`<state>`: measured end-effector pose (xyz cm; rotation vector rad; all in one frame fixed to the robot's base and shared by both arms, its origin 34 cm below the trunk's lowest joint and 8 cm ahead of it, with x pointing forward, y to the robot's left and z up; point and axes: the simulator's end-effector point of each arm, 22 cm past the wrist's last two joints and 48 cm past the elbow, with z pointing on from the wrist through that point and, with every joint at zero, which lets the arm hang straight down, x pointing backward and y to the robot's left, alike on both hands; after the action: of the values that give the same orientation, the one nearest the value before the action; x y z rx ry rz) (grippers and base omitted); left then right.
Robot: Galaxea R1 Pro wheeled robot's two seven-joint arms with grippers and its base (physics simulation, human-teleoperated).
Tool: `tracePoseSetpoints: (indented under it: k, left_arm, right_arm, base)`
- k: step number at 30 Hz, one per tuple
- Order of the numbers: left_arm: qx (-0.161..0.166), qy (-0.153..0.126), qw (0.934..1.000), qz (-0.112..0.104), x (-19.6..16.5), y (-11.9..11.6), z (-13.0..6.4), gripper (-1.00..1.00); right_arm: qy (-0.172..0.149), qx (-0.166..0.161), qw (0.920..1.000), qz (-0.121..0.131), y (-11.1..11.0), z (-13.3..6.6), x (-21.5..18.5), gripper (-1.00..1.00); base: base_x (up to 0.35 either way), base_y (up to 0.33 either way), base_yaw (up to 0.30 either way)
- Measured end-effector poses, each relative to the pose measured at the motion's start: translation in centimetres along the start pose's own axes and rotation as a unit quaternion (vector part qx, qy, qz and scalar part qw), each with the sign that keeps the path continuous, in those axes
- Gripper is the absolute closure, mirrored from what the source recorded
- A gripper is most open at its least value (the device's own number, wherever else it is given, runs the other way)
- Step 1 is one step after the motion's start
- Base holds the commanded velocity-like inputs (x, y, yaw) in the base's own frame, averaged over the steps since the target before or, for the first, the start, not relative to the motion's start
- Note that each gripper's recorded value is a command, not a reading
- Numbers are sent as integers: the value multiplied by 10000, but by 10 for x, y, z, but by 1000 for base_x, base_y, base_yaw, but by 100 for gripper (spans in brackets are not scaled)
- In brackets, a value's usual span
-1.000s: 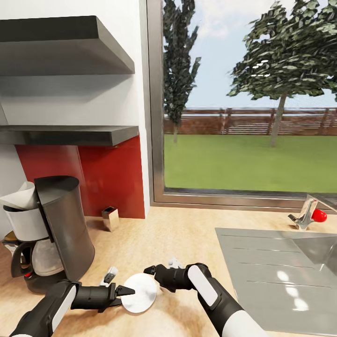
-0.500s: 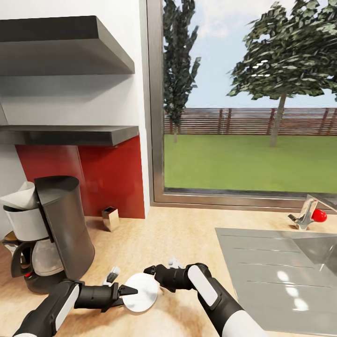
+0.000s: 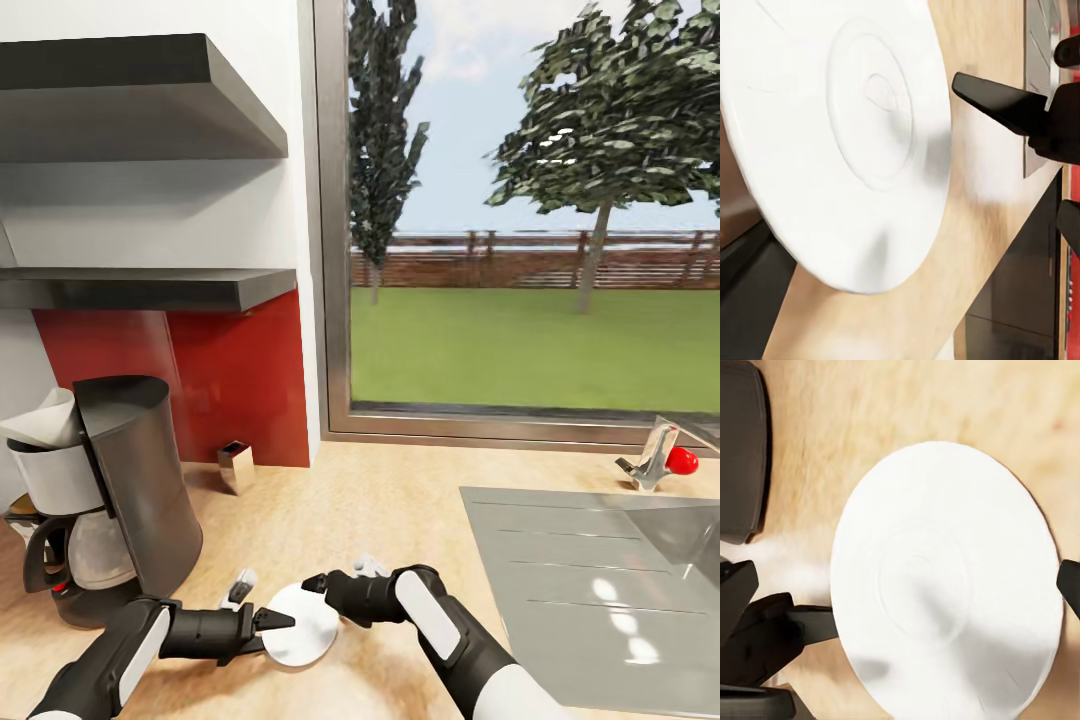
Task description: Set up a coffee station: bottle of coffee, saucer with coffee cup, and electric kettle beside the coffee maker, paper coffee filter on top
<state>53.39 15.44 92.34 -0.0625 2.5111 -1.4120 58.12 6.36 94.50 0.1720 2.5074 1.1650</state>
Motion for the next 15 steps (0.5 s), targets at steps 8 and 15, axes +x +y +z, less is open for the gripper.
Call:
tracePoseSetpoints:
  k: [8, 15]
  left_arm:
    - [29, -9, 10000, 2, 0, -2, 1, -100]
    - [72, -3, 10000, 3, 0, -6, 5, -100]
  right_arm:
    - [-71, 6, 10000, -36, 1, 1, -2, -100]
    - [-77, 6, 10000, -38, 1, 1, -2, -100]
  base:
    - [0, 0, 0]
    - [0, 0, 0]
